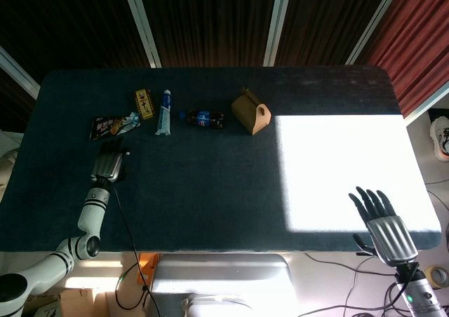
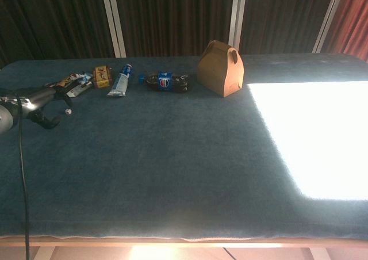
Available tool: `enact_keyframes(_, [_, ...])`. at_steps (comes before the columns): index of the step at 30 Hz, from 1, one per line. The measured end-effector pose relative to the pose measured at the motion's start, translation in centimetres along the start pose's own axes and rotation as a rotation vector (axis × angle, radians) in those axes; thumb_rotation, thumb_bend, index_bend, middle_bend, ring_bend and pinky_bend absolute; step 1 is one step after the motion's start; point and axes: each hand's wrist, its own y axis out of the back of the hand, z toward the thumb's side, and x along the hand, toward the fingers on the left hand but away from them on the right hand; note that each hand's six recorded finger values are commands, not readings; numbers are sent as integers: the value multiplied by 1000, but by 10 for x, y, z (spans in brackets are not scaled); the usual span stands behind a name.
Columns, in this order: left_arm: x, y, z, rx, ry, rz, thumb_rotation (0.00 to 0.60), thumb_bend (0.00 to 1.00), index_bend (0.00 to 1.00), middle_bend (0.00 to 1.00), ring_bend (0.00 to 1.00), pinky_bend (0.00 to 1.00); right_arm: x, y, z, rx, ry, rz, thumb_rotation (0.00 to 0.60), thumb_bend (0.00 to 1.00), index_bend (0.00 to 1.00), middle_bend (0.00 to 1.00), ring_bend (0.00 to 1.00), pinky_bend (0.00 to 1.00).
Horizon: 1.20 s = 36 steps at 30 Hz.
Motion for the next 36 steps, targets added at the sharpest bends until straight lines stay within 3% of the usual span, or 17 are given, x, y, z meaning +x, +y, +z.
enact_keyframes(20, [5, -9, -1, 26, 18, -40, 600, 559, 291, 0, 0, 70, 2, 2, -3, -2, -9, -7, 600, 222, 0, 0, 0, 0])
enact_keyframes(36, [6, -5, -9, 19, 39, -32, 600, 558, 291, 0, 0, 70, 2, 2, -4, -1, -13, -8, 600, 222, 0, 0, 0, 0])
